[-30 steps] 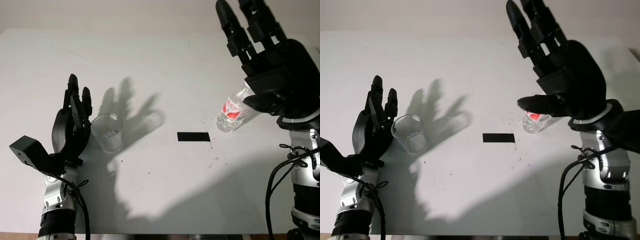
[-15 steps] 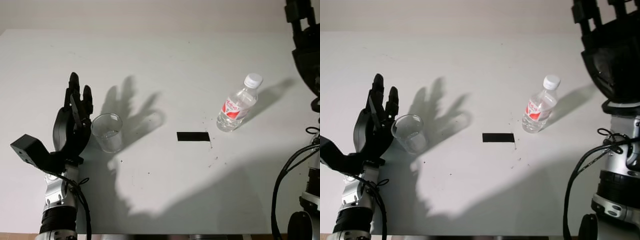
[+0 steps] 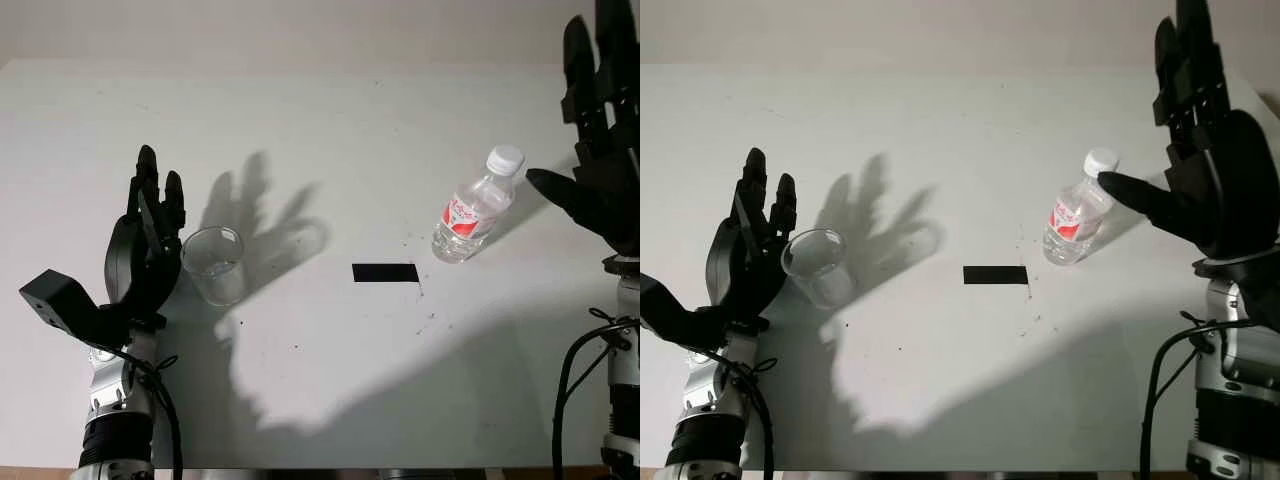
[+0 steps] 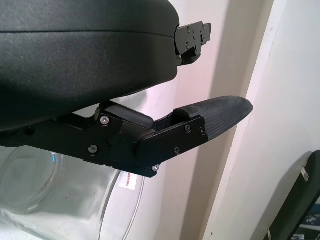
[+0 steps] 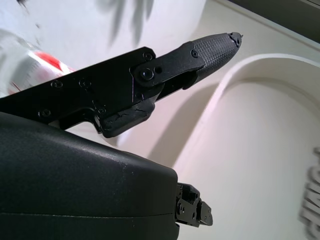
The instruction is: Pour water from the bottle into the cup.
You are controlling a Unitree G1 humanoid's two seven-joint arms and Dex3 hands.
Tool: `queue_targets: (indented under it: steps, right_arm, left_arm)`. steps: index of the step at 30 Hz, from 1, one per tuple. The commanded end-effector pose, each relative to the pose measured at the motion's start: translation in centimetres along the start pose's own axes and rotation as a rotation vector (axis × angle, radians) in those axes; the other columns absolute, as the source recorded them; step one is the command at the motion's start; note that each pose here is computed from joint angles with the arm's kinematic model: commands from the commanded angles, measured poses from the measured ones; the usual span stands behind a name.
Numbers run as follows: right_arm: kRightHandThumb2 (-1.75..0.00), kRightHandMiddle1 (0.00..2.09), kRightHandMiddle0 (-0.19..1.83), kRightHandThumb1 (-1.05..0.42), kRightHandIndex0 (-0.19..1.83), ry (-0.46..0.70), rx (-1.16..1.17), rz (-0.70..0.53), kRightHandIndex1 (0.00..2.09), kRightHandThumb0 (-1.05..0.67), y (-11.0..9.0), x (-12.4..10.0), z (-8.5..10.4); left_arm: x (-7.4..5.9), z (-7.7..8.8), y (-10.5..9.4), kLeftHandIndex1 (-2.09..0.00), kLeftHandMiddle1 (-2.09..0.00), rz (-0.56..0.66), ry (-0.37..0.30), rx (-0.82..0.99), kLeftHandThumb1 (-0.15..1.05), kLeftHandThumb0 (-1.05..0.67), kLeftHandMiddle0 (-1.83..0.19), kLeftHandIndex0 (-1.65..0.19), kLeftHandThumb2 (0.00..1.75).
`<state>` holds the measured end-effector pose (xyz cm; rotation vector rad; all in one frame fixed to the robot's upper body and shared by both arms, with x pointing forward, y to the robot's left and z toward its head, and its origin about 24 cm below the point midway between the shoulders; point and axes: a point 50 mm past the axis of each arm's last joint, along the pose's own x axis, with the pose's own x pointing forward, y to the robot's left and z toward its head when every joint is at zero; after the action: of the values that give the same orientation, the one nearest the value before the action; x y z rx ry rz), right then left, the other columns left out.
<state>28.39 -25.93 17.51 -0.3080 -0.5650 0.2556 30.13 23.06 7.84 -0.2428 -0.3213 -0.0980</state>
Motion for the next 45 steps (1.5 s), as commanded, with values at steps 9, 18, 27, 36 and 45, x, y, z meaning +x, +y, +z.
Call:
queue_targets:
  steps: [9, 18, 27, 36, 45]
  right_arm:
    - [-0.06, 0.0, -0.19, -0.99, -0.19, 0.31, 0.108, -0.049, 0.0, -1.01, 2.8, -3.7, -6.6]
    - [-0.06, 0.0, -0.19, -1.01, -0.19, 0.403, 0.234, -0.144, 0.0, -0.99, 4.1, -6.5, -9.5]
    - [-0.05, 0.0, -0.19, -1.0, -0.19, 0.394, 0.248, -0.161, 0.0, -1.0, 4.8, -6.3, -10.1]
    - [-0.05, 0.0, -0.19, -0.99, -0.19, 0.353, 0.211, -0.125, 0.0, -0.93, 4.0, -3.5, -9.6]
    - [-0.04, 0.0, -0.19, -0.94, -0.19, 0.286, 0.22, -0.164, 0.0, -0.91, 3.1, -0.1, -9.5]
  left_arm:
    - [-1.0, -0.4, 0.4, 0.0, 0.0, 0.018, 0.028, -0.006, 1.05, -0.78, 0.19, 0.19, 0.76]
    - [-1.2, -0.3, 0.8, 0.0, 0.0, 0.021, 0.034, 0.007, 1.05, -0.78, 0.19, 0.19, 0.77]
    - [-1.1, -0.2, 0.9, 0.0, 0.0, 0.023, 0.035, 0.007, 1.05, -0.78, 0.19, 0.19, 0.76]
    - [-1.1, -0.3, 0.7, 0.0, 0.0, 0.016, 0.036, 0.0, 1.05, -0.78, 0.19, 0.19, 0.76]
    - [-1.4, -0.3, 0.6, 0.0, 0.0, 0.03, 0.029, -0.001, 1.05, -0.78, 0.19, 0.19, 0.75]
